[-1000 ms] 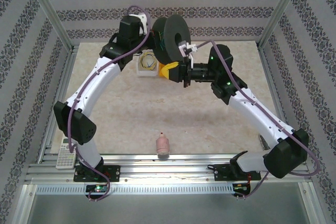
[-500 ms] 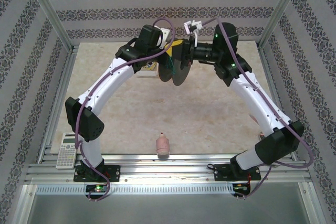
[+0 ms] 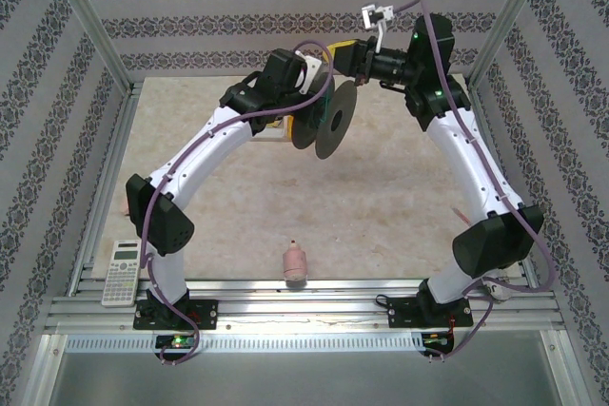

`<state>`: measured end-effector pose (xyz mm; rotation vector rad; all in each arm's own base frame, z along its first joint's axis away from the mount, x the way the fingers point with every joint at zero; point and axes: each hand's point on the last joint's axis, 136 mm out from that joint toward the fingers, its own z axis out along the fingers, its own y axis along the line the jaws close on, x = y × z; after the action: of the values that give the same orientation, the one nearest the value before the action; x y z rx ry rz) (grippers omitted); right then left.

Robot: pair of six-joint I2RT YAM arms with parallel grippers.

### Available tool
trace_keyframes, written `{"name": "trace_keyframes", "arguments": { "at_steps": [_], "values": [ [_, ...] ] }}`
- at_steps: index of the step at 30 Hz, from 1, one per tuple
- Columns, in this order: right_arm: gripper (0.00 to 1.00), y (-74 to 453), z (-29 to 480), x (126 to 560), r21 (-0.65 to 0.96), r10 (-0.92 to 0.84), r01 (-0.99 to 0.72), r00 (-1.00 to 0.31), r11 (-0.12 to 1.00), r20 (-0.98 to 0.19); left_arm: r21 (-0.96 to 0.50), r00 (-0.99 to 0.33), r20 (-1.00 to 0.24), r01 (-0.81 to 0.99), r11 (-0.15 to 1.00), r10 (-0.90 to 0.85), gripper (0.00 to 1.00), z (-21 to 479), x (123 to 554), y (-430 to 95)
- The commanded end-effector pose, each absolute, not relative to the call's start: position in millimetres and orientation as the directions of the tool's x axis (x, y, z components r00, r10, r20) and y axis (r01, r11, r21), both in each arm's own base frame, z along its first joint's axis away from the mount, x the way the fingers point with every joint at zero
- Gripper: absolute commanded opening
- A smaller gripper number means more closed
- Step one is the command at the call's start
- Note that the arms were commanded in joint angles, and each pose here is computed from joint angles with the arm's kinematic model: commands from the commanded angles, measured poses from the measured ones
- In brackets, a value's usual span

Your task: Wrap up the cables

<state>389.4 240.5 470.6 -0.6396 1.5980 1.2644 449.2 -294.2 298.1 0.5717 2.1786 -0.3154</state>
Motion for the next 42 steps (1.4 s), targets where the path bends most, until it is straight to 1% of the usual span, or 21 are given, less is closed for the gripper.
{"name": "trace_keyframes", "arguments": {
  "at_steps": [1,5,15,17,19,26,31,35,38,42],
  "values": [
    [0.0,215.3,550.7,377.5,0.222,0.241,-0.91,-0.141,0.349,-0.96,0.091,-0.599,-0.647,0.553,0.828,0.471,0.0,246.0,432.4,-287.2],
    [0.0,199.7,559.4,389.8,0.229,0.264,-0.897,-0.132,0.379,-0.955,0.115,-0.599,-0.623,0.566,0.816,0.503,0.0,239.0,428.6,-288.1],
    [0.0,176.1,586.1,396.2,0.214,0.3,-0.882,-0.088,0.419,-0.95,0.149,-0.612,-0.56,0.589,0.794,0.559,0.0,215.9,423.5,-291.0],
    [0.0,175.7,594.1,392.8,0.221,0.317,-0.888,-0.091,0.402,-0.944,0.155,-0.618,-0.544,0.591,0.792,0.568,0.0,209.7,423.6,-291.7],
    [0.0,179.6,601.7,387.1,0.243,0.344,-0.901,-0.114,0.358,-0.932,0.156,-0.623,-0.531,0.594,0.789,0.574,0.0,204.6,424.5,-293.0],
    [0.0,205.0,625.6,358.6,0.256,0.372,-0.934,-0.151,0.249,-0.916,0.159,-0.637,-0.49,0.606,0.78,0.595,0.0,190.5,427.5,-301.2],
    [0.0,204.1,640.6,353.5,0.245,0.387,-0.937,-0.135,0.251,-0.912,0.164,-0.632,-0.476,0.619,0.768,0.611,0.0,187.4,425.7,-305.6],
    [0.0,199.8,640.5,365.7,0.279,0.407,-0.924,-0.157,0.26,-0.9,0.176,-0.626,-0.468,0.626,0.759,0.624,0.0,186.5,423.6,-306.4],
    [0.0,200.4,646.6,369.0,0.304,0.437,-0.924,-0.181,0.23,-0.881,0.179,-0.628,-0.457,0.629,0.756,0.63,0.0,183.2,422.2,-306.7],
    [0.0,210.7,657.9,357.8,0.285,0.441,-0.941,-0.181,0.18,-0.879,0.181,-0.631,-0.442,0.633,0.753,0.637,0.0,178.2,421.1,-307.7]
  ]
}}
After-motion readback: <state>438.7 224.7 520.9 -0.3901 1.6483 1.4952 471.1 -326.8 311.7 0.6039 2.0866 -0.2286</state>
